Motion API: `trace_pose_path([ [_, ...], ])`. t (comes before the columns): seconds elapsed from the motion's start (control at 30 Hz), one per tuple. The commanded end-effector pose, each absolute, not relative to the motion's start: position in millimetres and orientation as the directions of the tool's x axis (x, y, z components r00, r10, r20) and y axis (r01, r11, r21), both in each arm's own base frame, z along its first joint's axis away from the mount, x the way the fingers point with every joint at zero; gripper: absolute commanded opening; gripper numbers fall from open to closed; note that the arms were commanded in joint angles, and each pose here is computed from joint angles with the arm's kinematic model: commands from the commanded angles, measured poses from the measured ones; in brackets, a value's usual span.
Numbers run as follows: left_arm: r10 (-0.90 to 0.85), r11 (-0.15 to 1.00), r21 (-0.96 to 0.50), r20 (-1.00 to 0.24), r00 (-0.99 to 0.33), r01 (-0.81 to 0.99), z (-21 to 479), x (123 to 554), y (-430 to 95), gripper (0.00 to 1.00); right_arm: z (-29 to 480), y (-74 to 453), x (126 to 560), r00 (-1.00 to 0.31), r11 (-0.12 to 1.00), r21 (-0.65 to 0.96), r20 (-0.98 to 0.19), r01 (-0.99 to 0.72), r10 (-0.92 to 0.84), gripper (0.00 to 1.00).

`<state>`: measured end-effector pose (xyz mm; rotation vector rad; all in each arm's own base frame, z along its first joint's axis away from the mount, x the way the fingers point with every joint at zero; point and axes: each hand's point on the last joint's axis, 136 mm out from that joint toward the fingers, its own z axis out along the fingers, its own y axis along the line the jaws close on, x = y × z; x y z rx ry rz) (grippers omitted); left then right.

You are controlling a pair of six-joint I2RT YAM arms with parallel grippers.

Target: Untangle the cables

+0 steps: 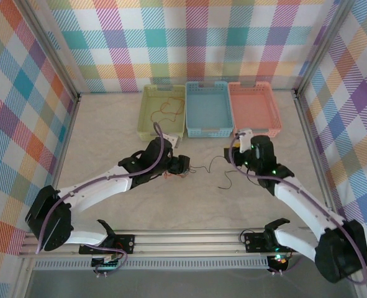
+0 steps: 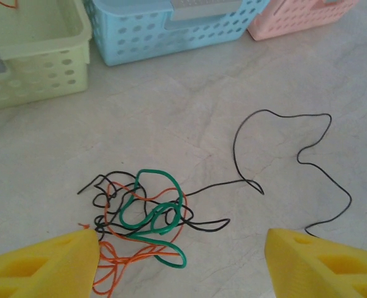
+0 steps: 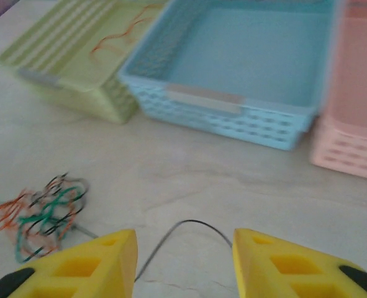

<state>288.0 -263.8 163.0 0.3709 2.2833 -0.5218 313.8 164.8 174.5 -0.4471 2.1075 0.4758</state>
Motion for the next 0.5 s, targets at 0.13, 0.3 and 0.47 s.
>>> trace_pose_path([
  [0.13,0.013,0.926,-0.227,-0.779,-0.627,0.301,173.2,296.5,-240.3,0.71,137.2,220.2,298.0,-0.544,0.634,0.208,-0.74,-0.745,-0.396,0.5],
  [0.3,0.014,0.925,-0.226,-0.781,-0.625,0.304,173.6,295.7,-239.6,0.71,106.3,235.4,301.4,-0.541,0.607,0.16,-0.662,-0.779,-0.519,0.54],
  [0.47,0.017,0.925,-0.227,-0.777,-0.629,0.305,172.9,295.9,-240.5,0.71,72.9,238.2,307.4,-0.546,0.62,0.074,-0.563,-0.781,-0.62,0.56],
])
